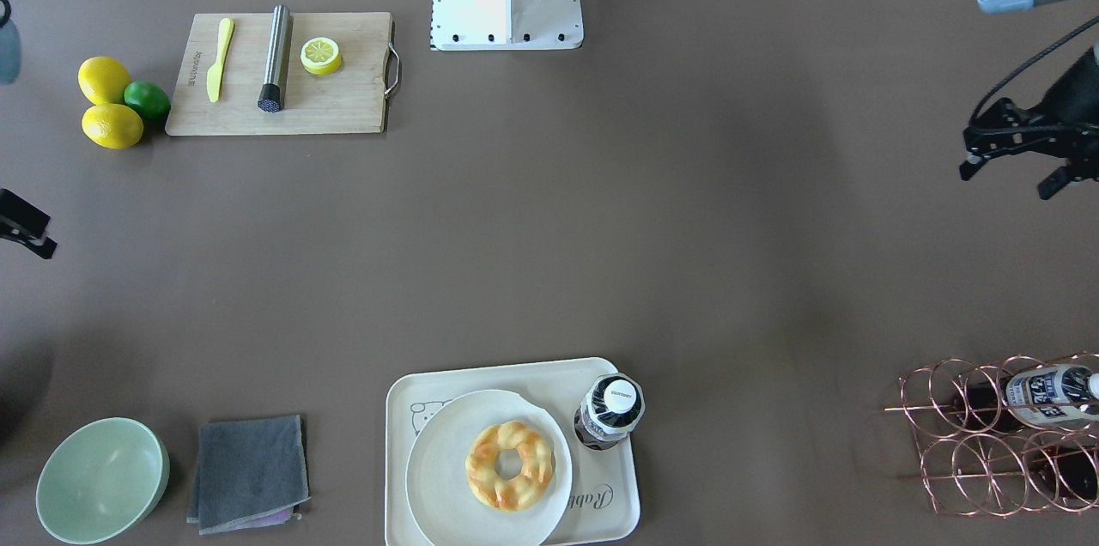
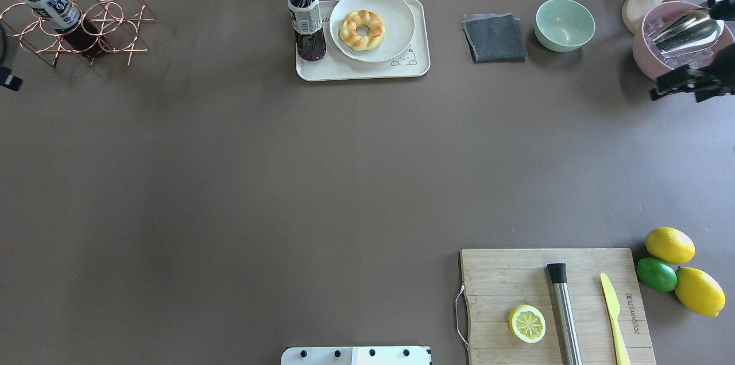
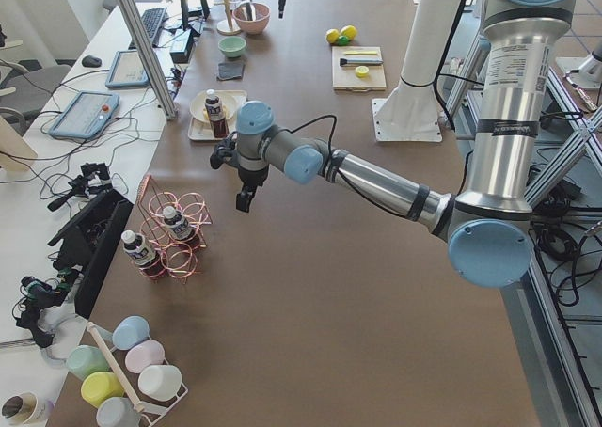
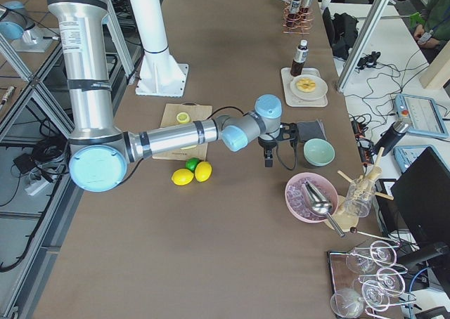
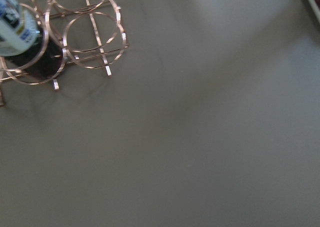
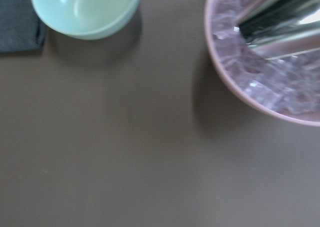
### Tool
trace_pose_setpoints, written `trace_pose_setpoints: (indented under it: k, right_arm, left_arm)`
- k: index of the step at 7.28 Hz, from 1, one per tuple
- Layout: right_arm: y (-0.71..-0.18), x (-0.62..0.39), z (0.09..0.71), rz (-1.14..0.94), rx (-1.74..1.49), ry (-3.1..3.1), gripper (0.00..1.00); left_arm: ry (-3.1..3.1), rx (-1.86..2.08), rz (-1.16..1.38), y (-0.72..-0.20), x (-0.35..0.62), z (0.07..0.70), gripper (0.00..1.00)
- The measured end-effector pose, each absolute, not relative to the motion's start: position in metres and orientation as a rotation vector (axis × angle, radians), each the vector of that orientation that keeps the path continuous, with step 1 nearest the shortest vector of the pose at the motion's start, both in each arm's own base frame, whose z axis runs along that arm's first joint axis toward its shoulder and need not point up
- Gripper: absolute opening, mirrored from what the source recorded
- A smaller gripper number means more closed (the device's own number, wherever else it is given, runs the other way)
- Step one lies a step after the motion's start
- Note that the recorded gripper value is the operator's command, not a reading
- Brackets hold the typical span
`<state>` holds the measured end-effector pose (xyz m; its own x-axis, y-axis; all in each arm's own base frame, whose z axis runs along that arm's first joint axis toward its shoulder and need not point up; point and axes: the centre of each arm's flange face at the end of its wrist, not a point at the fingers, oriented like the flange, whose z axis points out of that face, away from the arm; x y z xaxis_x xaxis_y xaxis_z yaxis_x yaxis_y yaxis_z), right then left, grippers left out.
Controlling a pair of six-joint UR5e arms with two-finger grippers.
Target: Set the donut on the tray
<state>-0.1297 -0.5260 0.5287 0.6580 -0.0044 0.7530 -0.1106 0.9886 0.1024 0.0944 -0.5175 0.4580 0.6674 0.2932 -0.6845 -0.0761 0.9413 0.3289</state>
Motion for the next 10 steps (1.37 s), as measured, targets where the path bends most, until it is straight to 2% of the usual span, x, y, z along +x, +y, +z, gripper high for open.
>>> trace_pose_setpoints:
  k: [2, 4, 6, 10]
  right_arm:
    - [-0.481, -0.022, 0.593, -0.030, 0.171, -0.817, 1.00]
    - [-0.461, 0.050, 0.621, -0.056, 0.148, -0.770, 1.00]
    - [-0.441, 0.099, 0.643, -0.085, 0.134, -0.706, 1.00]
    - [-0.417, 0.133, 0.675, -0.072, 0.090, -0.569, 1.00]
  left_arm:
    - [0.746, 0.282, 0.197, -0.522, 0.008, 0.535, 0.98]
    - [0.751, 0.253, 0.162, -0.511, -0.044, 0.582, 0.98]
    - [0.762, 0.126, 0.099, -0.503, -0.057, 0.638, 0.98]
    - [0.769, 0.043, 0.055, -0.494, -0.060, 0.678, 0.98]
